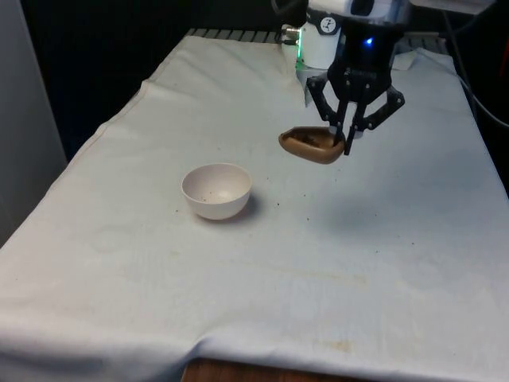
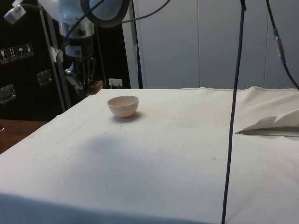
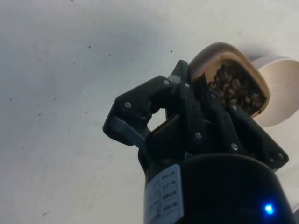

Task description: Pour the coffee beans from the cup into the bowl.

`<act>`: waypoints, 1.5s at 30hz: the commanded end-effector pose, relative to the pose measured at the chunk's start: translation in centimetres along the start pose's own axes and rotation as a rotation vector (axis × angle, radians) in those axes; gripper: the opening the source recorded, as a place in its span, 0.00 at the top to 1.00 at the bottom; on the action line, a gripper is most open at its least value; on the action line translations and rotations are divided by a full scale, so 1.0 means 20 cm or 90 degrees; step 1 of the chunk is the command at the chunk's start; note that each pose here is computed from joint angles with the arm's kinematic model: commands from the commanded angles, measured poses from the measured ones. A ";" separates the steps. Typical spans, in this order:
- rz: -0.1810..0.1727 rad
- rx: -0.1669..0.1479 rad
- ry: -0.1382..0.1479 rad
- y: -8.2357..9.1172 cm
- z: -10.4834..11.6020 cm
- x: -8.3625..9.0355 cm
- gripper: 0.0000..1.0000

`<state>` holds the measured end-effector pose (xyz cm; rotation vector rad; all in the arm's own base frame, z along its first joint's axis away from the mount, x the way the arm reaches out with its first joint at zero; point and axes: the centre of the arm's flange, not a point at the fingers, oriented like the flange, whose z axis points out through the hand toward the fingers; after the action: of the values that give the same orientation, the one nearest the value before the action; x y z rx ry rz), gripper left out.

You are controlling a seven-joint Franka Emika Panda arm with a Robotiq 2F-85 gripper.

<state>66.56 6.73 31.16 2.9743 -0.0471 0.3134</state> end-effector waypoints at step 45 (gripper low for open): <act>0.036 0.015 0.023 0.35 0.02 -0.05 0.99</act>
<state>65.59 -0.13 31.57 2.9800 -0.1257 0.3646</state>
